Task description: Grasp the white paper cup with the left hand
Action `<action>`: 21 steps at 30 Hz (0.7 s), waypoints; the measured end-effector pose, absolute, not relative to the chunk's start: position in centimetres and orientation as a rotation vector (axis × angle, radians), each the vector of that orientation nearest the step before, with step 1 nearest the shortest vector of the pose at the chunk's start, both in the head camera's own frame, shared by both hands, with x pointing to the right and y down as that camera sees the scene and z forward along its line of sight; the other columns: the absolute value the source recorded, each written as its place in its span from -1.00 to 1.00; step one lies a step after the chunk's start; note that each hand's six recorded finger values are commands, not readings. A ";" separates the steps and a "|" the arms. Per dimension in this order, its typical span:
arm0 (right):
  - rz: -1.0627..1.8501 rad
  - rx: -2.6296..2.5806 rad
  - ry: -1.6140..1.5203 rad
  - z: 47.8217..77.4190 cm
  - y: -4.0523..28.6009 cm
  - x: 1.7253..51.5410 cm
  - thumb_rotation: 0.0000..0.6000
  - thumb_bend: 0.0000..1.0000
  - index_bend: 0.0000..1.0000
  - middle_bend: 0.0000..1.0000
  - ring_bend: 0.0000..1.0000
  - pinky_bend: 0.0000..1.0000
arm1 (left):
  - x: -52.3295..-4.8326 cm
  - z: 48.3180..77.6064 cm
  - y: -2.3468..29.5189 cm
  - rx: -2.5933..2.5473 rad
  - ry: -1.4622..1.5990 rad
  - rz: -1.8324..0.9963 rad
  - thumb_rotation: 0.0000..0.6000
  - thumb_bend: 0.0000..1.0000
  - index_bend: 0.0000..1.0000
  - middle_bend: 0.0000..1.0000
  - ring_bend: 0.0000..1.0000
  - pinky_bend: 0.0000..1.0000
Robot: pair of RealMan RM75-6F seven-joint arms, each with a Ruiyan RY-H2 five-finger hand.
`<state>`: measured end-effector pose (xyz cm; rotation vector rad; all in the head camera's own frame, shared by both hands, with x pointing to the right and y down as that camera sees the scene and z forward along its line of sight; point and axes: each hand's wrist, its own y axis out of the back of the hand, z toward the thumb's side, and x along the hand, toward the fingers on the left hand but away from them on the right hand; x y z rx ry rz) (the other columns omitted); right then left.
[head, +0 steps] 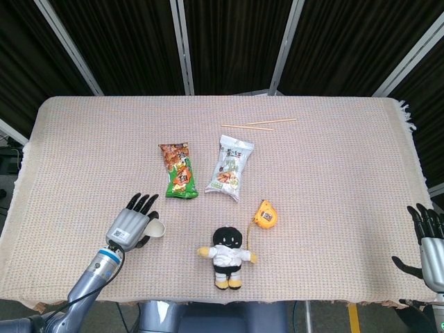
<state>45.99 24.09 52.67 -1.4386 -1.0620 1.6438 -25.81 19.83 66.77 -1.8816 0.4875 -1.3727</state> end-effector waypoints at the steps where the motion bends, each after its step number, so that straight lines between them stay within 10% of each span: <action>1: 1.644 -1.439 -1.062 52.7 24.1 46.0 1.00 -0.86 -1.00 -1.00 -1.00 -1.00 | -25.8 66.7 19.8 -1.890 0.501 -1.373 1.00 -0.48 -0.32 -1.00 -1.00 -1.00; 21: 1.647 -1.441 -1.058 52.8 24.2 45.9 1.00 -0.86 -1.00 -1.00 -1.00 -1.00 | -28.2 69.6 19.7 -2.094 0.798 -1.330 1.00 -0.48 -0.33 -1.00 -1.00 -1.00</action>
